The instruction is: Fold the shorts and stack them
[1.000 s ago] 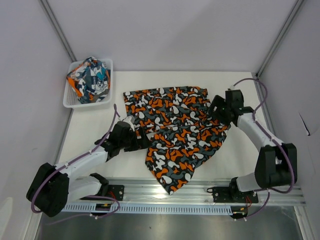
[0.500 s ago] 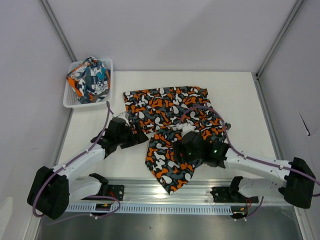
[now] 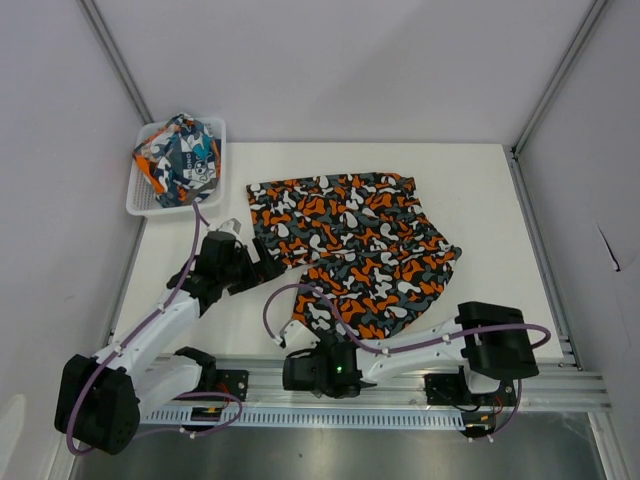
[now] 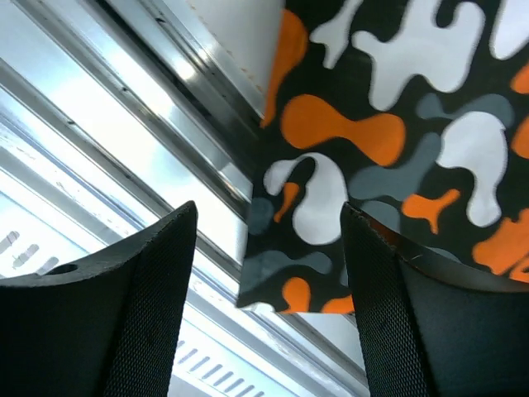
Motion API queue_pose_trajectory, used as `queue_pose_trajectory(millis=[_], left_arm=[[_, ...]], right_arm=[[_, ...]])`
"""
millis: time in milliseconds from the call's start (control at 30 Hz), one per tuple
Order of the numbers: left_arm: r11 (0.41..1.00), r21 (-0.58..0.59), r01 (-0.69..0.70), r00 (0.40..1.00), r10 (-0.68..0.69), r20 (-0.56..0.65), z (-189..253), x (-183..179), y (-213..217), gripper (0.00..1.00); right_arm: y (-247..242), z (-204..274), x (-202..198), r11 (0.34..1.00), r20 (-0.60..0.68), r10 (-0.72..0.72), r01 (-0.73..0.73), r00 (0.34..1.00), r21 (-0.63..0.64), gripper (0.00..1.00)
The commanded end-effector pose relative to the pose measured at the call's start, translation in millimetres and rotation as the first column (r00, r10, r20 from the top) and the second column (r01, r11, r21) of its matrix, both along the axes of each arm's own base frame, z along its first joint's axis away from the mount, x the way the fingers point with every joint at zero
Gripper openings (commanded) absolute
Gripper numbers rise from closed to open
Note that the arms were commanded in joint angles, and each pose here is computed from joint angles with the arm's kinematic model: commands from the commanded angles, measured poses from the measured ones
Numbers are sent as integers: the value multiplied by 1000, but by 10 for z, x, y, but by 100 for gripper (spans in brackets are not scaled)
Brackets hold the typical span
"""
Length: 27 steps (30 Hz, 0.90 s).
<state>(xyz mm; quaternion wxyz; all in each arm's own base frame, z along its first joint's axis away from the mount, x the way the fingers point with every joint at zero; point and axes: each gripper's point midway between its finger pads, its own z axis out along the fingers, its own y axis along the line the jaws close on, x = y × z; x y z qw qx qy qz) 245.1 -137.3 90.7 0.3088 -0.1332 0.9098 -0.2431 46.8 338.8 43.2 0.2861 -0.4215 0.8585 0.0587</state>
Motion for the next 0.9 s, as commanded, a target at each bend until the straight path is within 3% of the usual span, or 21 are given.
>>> queue_pose_trajectory(millis=[0, 133, 267, 400, 433, 467, 500, 700, 867], left_arm=[[1000, -11, 19, 999, -18, 43, 163, 44, 3, 99], [999, -23, 28, 999, -27, 39, 136, 31, -21, 99], [999, -25, 28, 999, -27, 46, 143, 38, -23, 99], [999, -28, 30, 999, -29, 40, 109, 18, -25, 99], [999, -30, 29, 999, -28, 42, 113, 21, -25, 99], [999, -35, 30, 999, -28, 47, 117, 24, -34, 99], [999, -43, 31, 999, -30, 40, 88, 4, -43, 99], [993, -112, 36, 999, -33, 32, 26, -50, -138, 98], [990, -132, 44, 998, -37, 55, 74, -110, -350, 98]], right_arm=[[77, 50, 48, 999, 59, -34, 35, 998, -9, 71], [35, -23, 73, 997, 85, -43, 48, 995, -58, 67], [-15, -34, 154, 990, 141, -68, 84, 988, -112, 53], [-98, -62, 185, 980, 184, -84, 115, 979, -164, 46], [-128, -62, 180, 977, 195, -81, 117, 977, -178, 41], [-129, -40, 209, 977, 213, -89, 127, 973, -170, 27], [-143, -25, 218, 977, 221, -95, 133, 971, -165, 21], [-76, 279, 361, 981, 228, -191, 193, 955, 17, 1], [-183, 409, 599, 949, 129, -290, 268, 948, 164, 0]])
